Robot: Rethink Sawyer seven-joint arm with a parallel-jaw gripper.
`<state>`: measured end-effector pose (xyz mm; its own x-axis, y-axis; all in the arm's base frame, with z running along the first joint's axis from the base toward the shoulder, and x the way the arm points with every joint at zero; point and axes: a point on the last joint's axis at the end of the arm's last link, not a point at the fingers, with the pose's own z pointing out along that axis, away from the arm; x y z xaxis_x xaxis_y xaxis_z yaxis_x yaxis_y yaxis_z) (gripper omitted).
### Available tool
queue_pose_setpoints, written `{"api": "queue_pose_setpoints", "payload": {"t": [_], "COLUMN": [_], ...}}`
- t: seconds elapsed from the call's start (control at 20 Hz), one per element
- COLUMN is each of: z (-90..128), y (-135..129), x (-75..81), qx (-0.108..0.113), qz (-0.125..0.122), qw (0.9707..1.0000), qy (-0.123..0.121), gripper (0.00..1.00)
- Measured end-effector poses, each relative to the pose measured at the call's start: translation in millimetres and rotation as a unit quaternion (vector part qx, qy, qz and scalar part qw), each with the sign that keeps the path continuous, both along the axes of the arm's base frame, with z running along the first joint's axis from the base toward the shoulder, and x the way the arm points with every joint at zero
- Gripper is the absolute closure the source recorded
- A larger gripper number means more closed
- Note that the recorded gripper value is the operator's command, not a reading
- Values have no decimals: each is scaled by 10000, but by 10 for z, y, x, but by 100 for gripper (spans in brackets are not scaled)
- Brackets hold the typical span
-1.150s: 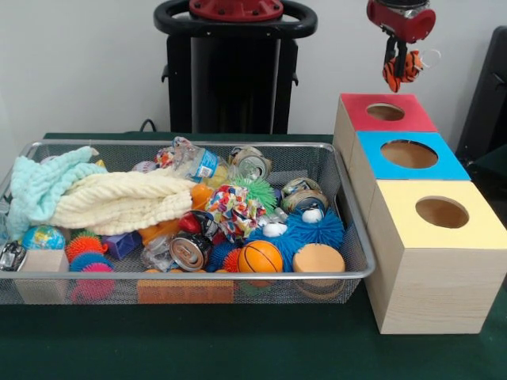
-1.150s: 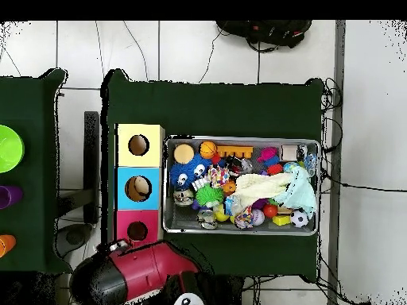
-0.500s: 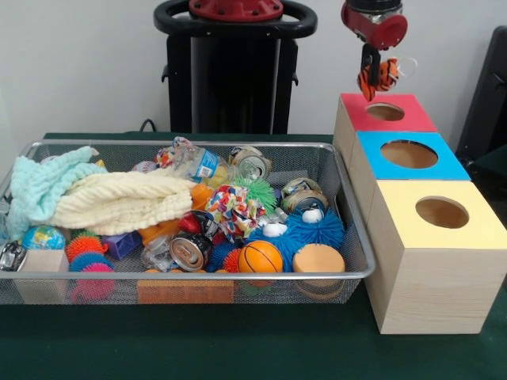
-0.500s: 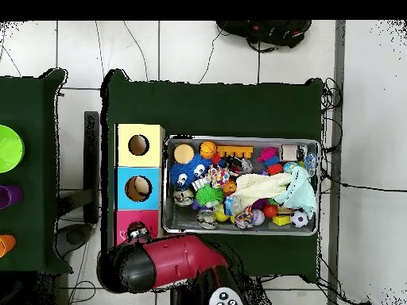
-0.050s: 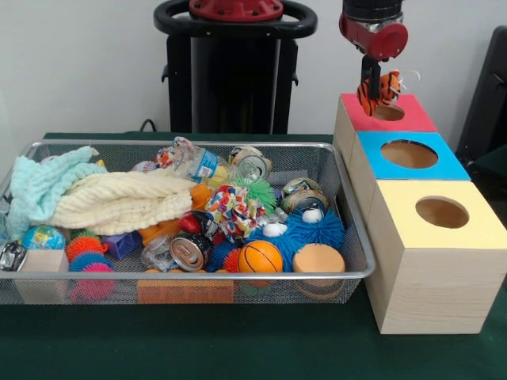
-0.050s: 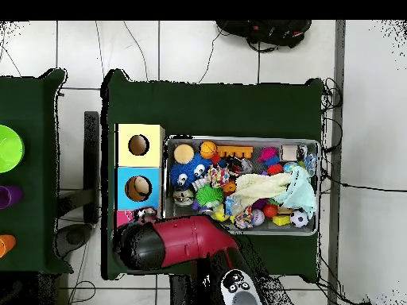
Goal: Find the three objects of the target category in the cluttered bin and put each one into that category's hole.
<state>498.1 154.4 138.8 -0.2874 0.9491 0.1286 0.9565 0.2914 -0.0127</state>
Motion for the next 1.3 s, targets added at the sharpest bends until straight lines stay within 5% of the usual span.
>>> {"api": "queue_pose_setpoints", "payload": {"t": [0.3,0.75,1.05,1.3], "z": [-83,-312,-371,-375], "y": [198,734,992,991], "x": [95,-260,-441,-504], "qx": [50,-69,-118,-127], "qz": [148,940,1333,1332], "qw": [9999,9955,9906,9895], "qy": [-29,75,-296,-552], "gripper": [100,100,100,100]}}
